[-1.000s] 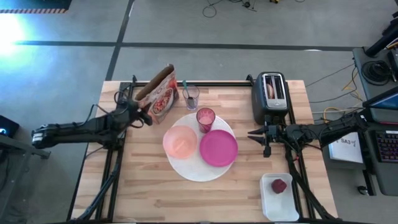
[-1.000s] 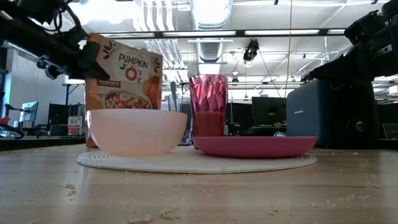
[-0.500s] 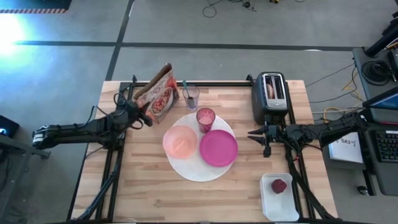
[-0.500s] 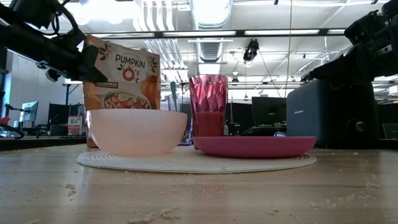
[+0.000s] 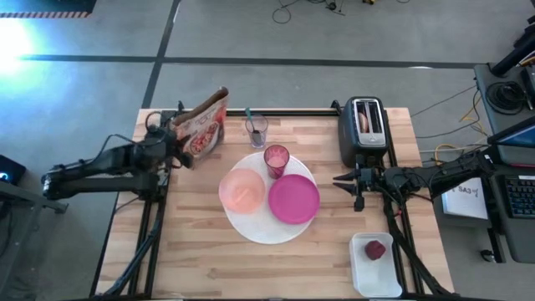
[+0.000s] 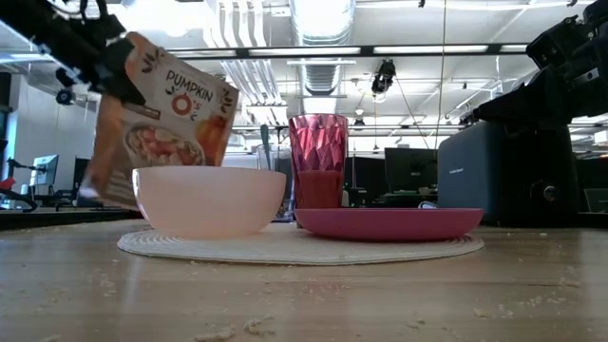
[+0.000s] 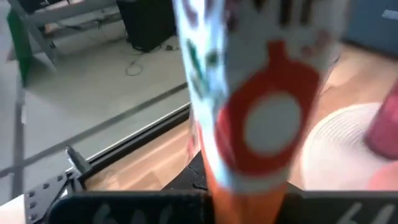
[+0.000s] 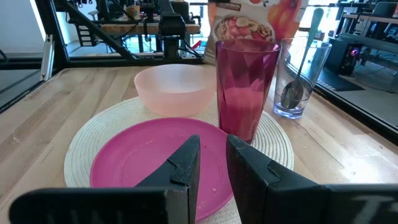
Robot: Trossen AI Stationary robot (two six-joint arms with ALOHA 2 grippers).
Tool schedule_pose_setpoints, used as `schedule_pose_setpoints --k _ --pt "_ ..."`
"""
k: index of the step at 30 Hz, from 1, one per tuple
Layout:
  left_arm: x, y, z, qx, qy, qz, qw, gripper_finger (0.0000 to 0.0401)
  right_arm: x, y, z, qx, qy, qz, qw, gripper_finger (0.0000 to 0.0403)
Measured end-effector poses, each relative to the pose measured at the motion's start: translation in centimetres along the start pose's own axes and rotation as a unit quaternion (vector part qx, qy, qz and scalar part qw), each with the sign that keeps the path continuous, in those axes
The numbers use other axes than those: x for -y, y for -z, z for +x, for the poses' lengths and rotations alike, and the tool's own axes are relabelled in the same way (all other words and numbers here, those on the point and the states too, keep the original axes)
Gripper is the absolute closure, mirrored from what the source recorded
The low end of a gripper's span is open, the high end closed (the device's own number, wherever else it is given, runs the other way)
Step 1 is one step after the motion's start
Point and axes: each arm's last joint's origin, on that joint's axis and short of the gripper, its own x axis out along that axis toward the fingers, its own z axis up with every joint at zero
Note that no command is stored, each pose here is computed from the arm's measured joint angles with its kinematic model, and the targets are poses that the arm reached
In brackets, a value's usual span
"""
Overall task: Arrange a breakfast setting
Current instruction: Pour the cereal into the orange bowl
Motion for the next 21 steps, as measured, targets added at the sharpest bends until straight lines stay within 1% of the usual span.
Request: schedule_pose_setpoints --k 4,7,9,14,16,21 --pt "-0.4 -2.3 -1.7 -0.020 0.058 0.002 0.998 0.0401 0.0 0.0 0.0 0.000 0.000 0.000 1.000 0.0335" --pt "-0.7 -3.5 -2.8 -0.063 0.087 -0.003 0.994 0.0401 0.0 0.0 0.0 0.000 0.000 0.000 1.000 0.0335" --pt "-0.9 -4.2 -3.4 -0.099 0.091 -0.005 0.991 0.0401 0.0 0.0 0.0 0.000 0.000 0.000 1.000 0.0335" --pt "-1.3 -6.0 -4.6 -0.173 0.069 -0.002 0.983 0.0401 0.0 0.0 0.0 0.000 0.000 0.000 1.000 0.0335" --pt "-1.2 -6.8 -4.9 -0.192 0.078 -0.009 0.978 0.0401 0.0 0.0 0.0 0.000 0.000 0.000 1.000 0.0335" --pt "-0.6 -8.7 -5.5 -0.246 0.124 -0.032 0.961 0.0401 0.0 0.0 0.0 0.000 0.000 0.000 1.000 0.0335"
